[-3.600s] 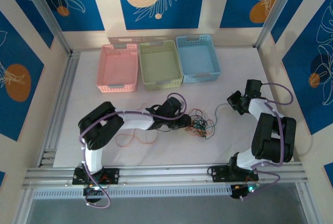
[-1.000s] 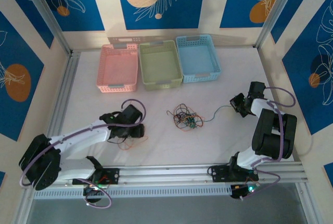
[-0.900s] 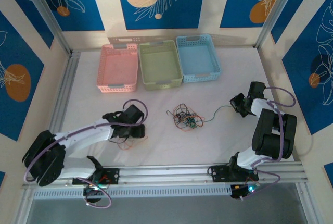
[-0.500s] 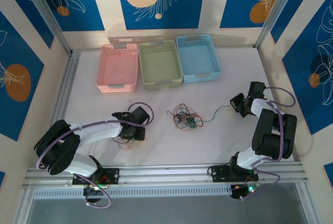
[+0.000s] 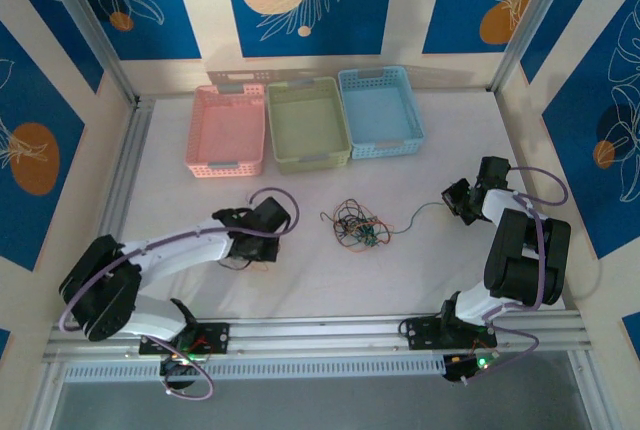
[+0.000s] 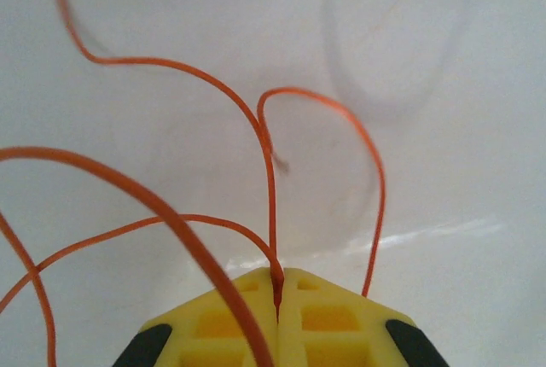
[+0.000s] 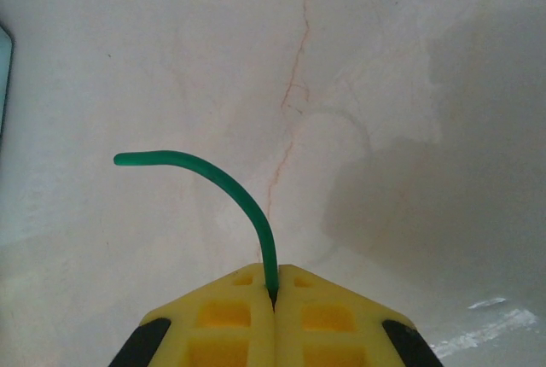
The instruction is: Untangle the cables
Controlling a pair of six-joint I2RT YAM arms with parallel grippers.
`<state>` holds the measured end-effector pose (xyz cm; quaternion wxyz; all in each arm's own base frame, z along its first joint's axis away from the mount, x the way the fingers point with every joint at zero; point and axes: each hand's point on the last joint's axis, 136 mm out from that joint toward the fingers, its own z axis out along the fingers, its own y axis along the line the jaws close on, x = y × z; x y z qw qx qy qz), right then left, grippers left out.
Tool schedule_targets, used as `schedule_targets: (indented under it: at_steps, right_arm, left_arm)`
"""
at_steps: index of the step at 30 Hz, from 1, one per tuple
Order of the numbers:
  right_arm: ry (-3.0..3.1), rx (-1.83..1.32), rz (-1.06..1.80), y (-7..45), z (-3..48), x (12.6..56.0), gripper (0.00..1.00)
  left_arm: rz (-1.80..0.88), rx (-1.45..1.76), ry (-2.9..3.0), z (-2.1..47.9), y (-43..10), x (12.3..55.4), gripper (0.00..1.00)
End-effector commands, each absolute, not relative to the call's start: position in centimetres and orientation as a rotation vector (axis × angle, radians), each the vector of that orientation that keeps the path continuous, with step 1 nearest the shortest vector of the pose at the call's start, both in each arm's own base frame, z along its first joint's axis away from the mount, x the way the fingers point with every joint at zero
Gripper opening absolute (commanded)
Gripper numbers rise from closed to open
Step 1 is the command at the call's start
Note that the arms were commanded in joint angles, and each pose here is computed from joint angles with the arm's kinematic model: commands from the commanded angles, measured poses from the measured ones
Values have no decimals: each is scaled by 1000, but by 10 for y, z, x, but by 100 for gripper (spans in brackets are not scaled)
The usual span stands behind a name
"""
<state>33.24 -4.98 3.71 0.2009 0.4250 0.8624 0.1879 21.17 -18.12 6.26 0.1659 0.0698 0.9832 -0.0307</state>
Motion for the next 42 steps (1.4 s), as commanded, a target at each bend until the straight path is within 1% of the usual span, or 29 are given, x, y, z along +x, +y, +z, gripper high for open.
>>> schedule_targets:
  at_steps: [1, 5, 9, 12, 15, 19, 23, 27, 32, 34, 35, 36, 38, 39, 40, 42]
  right_arm:
    - [2412, 1204, 551, -47, 35, 331, 0]
    - [2411, 1208, 550, -48, 34, 330, 0]
    - [2405, 1210, 548, -48, 35, 329, 0]
    - [2408, 1207, 549, -47, 35, 330, 0]
    - [2409, 1206, 549, -48, 35, 330, 0]
    - [2412, 1206, 549, -47, 35, 331, 0]
    - [2417, 1210, 547, -47, 34, 331, 0]
    - [2416, 1220, 561, -47, 32, 329, 0]
    - [2416, 1215, 567, -47, 32, 330, 0]
    - [2415, 1201, 568, -46, 34, 331, 0]
    - [2412, 1199, 566, -46, 35, 331, 0]
    - [2413, 1198, 565, -46, 34, 331, 0]
    - [2418, 1189, 569, -43, 34, 331, 0]
    - [2417, 1187, 572, -43, 35, 332, 0]
    - [2419, 1181, 572, -42, 35, 332, 0]
    - [2423, 1182, 574, -41, 34, 331, 0]
  left_arm:
    - [-96, 227, 2674, 123, -185, 240, 0]
    - [-142, 197, 2589, 181, -182, 275, 0]
    - [-152, 122, 2506, 232, -165, 316, 0]
    - [-153, 46, 2451, 256, -147, 346, 0]
    - [-163, -7, 2417, 266, -135, 378, 0]
    - [-157, -46, 2410, 262, -126, 417, 0]
    - [-142, -125, 2416, 244, -106, 457, 0]
    - [-161, -165, 2422, 210, -94, 497, 0]
    - [-151, -168, 2467, 169, -89, 536, 0]
    - [-134, -172, 2506, 152, -88, 546, 8]
    - [-133, -170, 2509, 147, -87, 551, 16]
    - [-129, -170, 2511, 144, -86, 554, 26]
    - [-122, -178, 2509, 141, -82, 560, 55]
    - [-125, -181, 2508, 143, -82, 561, 64]
    - [-139, -182, 2507, 146, -82, 561, 69]
    - [-184, -169, 2496, 159, -89, 556, 72]
